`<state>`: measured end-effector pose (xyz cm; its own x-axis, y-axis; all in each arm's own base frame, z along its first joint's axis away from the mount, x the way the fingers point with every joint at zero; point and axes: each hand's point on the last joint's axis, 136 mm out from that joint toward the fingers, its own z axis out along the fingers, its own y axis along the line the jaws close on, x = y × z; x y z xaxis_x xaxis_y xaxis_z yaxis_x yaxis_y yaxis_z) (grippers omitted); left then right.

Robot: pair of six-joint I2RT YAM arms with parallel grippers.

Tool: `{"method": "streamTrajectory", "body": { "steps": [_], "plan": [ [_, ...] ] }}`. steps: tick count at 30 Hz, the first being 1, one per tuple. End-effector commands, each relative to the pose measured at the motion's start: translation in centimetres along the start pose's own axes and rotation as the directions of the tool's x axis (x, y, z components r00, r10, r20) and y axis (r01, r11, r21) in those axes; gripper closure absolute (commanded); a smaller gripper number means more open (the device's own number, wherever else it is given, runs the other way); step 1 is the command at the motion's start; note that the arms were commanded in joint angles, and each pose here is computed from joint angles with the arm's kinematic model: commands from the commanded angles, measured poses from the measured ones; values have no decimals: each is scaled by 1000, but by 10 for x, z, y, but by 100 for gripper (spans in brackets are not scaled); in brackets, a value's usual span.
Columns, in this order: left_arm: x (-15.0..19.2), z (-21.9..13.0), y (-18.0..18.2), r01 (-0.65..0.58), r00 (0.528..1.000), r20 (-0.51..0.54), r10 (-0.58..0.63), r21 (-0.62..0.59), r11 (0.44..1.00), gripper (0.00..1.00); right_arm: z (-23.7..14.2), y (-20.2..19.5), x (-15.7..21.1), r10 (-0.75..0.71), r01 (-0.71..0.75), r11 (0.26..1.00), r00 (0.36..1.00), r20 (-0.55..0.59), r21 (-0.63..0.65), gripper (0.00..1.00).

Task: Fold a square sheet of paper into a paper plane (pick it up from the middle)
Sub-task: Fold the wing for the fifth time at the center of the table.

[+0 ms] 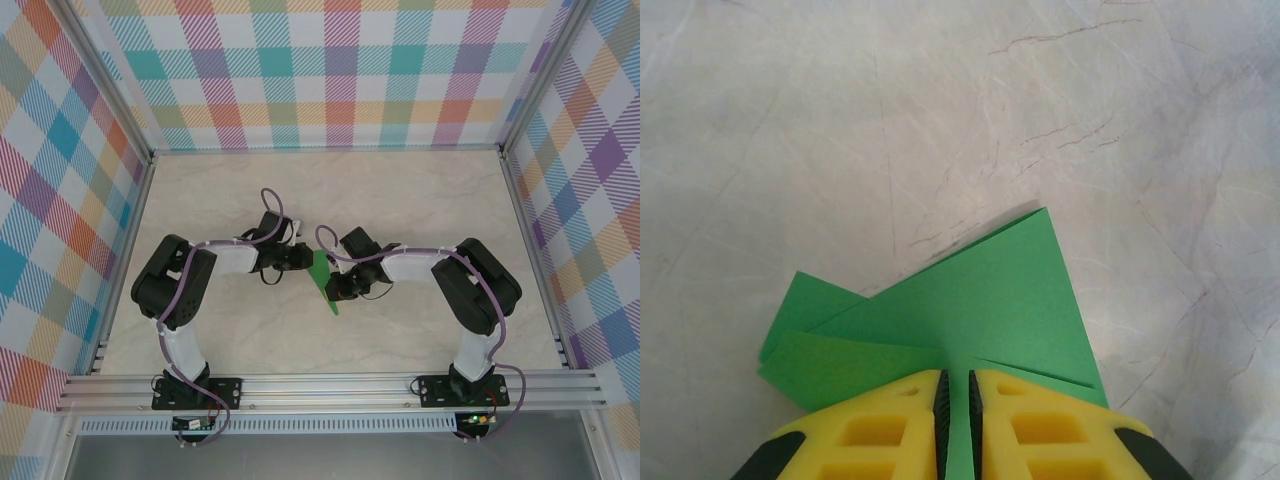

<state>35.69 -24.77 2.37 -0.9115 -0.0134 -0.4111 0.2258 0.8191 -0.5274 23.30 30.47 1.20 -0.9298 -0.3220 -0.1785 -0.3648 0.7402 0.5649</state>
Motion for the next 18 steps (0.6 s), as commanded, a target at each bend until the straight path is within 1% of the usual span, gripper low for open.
{"method": "streamTrajectory", "body": {
  "steps": [1, 7, 15, 18],
  "plan": [
    [-11, 2, 23, 6, 1000, 12, -5, -58, 998, 84, 9, -55, 59, 113, -80, 978, 979, -169, 191, 92],
    [-18, -1, 40, 29, 999, 31, -26, -105, 994, 84, 8, -59, 61, 121, -88, 977, 978, -167, 197, 92],
    [-50, -22, 57, 70, 995, 86, -57, -152, 986, 84, 8, -56, 57, 117, -88, 979, 981, -155, 182, 92],
    [-62, -36, 55, 82, 991, 116, -65, -145, 986, 84, 8, -53, 49, 107, -83, 982, 985, -135, 167, 92]
  ]
}}
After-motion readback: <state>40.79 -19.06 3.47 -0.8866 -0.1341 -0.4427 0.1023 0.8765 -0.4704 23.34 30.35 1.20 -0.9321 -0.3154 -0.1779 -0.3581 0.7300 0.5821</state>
